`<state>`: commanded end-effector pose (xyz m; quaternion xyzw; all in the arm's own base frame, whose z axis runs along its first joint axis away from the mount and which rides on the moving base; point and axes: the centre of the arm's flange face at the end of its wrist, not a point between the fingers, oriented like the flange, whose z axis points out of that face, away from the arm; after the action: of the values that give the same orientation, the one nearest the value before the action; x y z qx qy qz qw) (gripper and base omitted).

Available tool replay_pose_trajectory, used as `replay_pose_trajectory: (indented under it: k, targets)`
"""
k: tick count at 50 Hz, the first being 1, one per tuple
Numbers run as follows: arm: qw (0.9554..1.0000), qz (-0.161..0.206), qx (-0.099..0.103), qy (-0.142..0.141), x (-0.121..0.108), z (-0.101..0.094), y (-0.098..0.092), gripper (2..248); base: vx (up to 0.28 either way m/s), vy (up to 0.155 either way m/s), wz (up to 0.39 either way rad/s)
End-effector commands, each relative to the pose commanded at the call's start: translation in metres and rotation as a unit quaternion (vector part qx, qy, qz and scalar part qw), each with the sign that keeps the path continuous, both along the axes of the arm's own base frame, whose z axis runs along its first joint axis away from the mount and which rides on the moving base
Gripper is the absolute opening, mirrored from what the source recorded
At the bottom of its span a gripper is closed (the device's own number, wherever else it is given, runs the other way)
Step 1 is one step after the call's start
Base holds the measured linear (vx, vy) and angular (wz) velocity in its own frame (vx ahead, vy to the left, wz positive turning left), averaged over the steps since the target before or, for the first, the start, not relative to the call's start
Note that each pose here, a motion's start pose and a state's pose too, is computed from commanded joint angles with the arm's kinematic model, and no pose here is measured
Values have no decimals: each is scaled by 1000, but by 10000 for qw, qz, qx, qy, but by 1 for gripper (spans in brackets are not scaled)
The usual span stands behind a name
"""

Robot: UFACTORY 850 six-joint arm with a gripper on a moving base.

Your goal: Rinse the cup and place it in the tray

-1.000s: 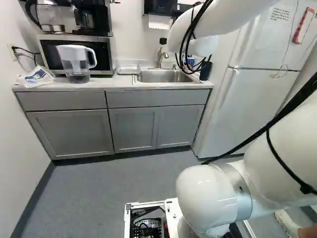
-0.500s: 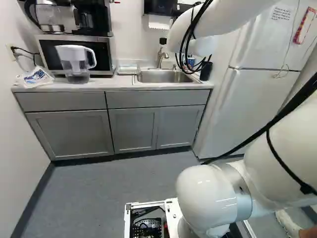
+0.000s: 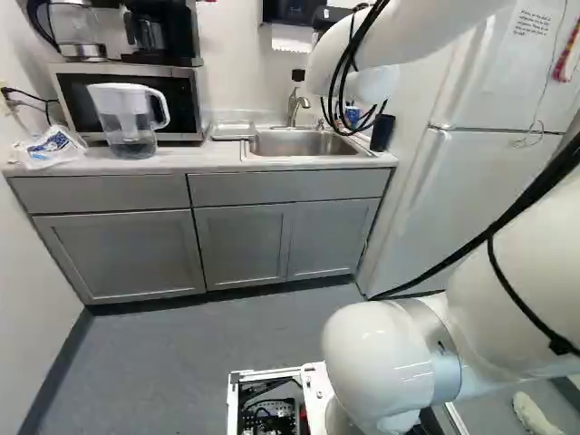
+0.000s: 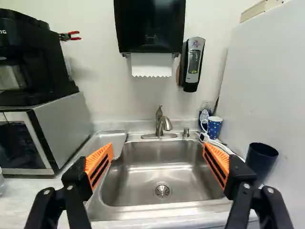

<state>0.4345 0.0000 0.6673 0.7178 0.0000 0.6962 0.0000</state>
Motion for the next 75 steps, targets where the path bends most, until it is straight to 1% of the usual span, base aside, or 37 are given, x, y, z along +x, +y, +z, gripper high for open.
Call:
replay_pose_trajectory:
  k: [49, 64, 75]
  targets:
    - [10000, 0, 0, 0, 0, 0, 0, 247, 138, 0, -15]
    - [10000, 0, 0, 0, 0, 0, 0, 247, 121, 38, -21]
    - [10000, 0, 0, 0, 0, 0, 0, 247, 90, 11, -171]
